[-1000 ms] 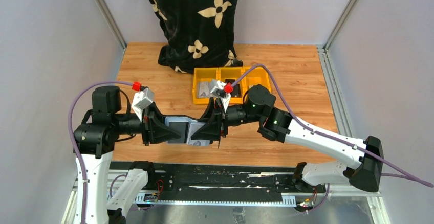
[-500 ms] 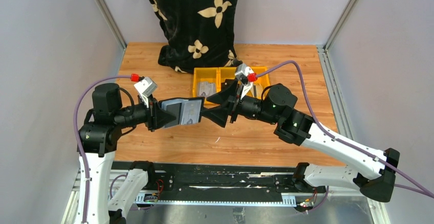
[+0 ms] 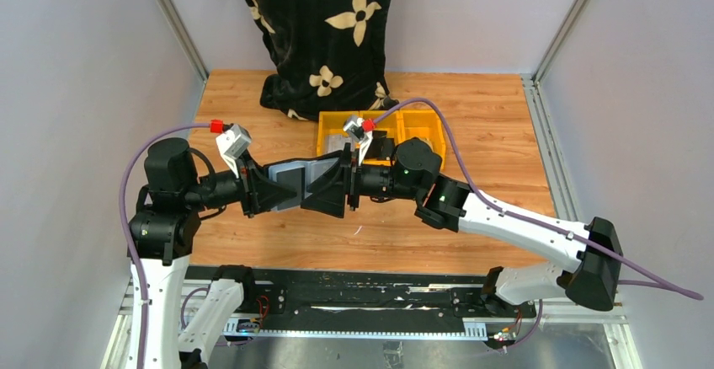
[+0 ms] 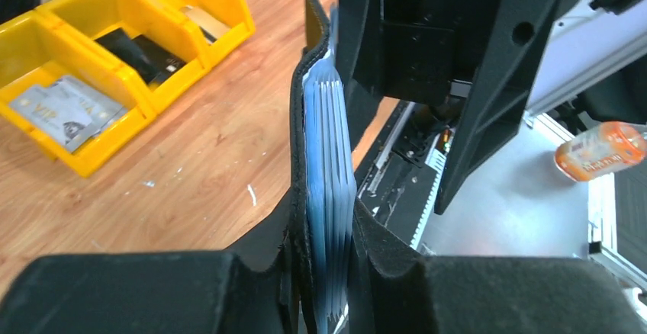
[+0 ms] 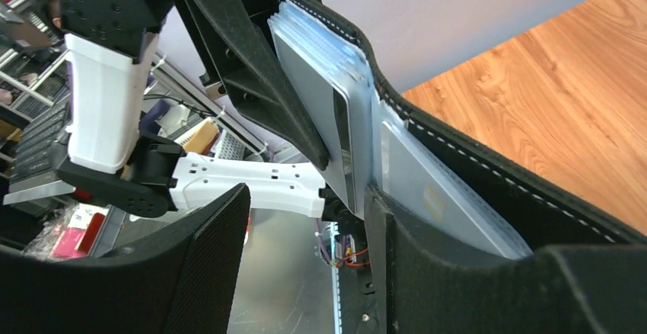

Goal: Take the credit cards out of the card holder
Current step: Remove the credit card from the card holder.

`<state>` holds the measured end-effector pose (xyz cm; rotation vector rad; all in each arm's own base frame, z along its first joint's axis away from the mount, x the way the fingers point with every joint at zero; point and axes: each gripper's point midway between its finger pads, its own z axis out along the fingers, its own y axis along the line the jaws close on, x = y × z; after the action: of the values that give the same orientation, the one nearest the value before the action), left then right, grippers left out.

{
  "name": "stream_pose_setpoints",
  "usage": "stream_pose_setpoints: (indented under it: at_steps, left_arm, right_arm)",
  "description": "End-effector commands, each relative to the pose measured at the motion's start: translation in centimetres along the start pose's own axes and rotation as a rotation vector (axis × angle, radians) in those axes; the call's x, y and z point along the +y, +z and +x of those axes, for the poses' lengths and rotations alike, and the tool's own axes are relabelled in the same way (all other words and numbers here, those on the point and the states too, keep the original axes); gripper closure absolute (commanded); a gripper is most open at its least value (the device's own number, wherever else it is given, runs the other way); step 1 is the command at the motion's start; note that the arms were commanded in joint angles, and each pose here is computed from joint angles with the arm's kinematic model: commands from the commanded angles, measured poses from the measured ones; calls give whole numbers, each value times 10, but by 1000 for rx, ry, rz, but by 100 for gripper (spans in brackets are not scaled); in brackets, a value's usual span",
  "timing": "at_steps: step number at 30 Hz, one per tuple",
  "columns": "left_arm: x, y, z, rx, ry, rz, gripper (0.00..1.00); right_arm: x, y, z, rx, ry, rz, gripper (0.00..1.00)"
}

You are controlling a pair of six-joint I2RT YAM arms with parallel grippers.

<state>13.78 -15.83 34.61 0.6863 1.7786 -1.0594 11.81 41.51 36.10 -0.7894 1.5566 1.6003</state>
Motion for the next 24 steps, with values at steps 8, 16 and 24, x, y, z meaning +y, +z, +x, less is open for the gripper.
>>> stream_pose_setpoints:
  at_steps: [8, 16, 24]
  left_arm:
    - [-69, -14, 0, 5, -2, 381, 94]
    - [-80, -20, 1, 10, -4, 444, 83]
    - [-86, -23, 4, 15, -12, 481, 75]
  right_arm:
    - [17, -6, -14, -19, -12, -87, 47]
    - [22, -7, -28, -36, -52, -73, 51]
    - [32, 4, -33, -32, -29, -142, 72]
